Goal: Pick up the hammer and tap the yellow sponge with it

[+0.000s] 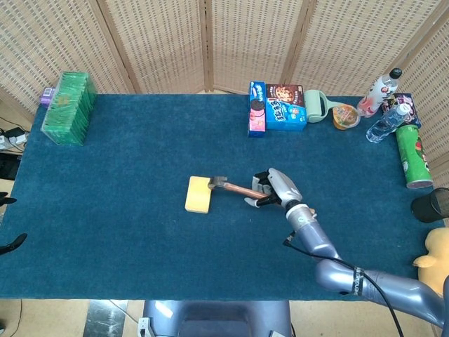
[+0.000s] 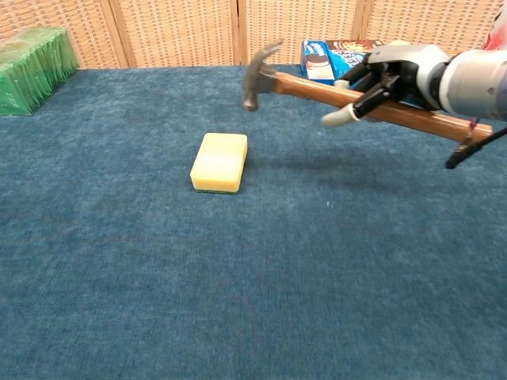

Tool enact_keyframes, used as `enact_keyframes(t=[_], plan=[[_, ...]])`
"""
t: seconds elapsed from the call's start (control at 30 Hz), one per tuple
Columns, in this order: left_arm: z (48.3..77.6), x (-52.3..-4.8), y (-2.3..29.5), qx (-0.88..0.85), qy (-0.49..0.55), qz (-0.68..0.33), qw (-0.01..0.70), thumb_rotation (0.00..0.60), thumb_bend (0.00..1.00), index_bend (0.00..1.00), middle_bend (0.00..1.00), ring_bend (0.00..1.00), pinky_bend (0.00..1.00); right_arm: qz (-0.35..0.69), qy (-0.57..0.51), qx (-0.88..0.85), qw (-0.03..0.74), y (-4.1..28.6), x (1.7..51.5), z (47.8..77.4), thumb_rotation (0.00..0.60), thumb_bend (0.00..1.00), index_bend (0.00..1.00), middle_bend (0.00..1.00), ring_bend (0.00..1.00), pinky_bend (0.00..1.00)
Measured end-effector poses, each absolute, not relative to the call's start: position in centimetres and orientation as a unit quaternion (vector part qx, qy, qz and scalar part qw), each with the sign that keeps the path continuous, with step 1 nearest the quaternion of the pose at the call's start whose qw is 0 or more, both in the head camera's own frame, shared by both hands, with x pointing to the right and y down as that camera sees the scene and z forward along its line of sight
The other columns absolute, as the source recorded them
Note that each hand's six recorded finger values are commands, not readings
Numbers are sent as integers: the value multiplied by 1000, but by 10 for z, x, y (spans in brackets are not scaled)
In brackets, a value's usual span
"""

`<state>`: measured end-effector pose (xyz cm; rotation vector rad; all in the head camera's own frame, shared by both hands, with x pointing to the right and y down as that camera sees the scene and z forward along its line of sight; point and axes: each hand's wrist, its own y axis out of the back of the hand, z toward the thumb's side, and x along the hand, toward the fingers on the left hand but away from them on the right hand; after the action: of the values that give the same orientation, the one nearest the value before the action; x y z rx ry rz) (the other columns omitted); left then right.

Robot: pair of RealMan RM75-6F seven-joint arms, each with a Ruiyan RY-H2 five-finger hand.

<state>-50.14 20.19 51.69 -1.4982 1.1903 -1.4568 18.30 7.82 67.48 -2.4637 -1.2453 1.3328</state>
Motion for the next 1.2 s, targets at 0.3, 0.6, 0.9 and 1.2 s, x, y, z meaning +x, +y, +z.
enact_keyframes(t=[0.3,0.6,0.9,1.2], plan=[[515,-498,204,-582,459,-566,362,600,190,271,215,106,125,491,-394,-773,86,88,223,703,600,258,895,1000,1000,935],[513,-496,205,-580,456,-569,363,600,189,271,215,106,125,540,-369,-748,116,98,246,733,600,242,844,986,997,868],[514,-495,204,-582,455,-568,363,600,188,271,215,106,124,554,-360,-741,115,100,256,740,600,228,584,662,660,580],[515,-493,204,-585,455,-566,362,600,189,271,215,106,124,547,-358,-746,126,101,260,736,600,231,299,354,345,302]])
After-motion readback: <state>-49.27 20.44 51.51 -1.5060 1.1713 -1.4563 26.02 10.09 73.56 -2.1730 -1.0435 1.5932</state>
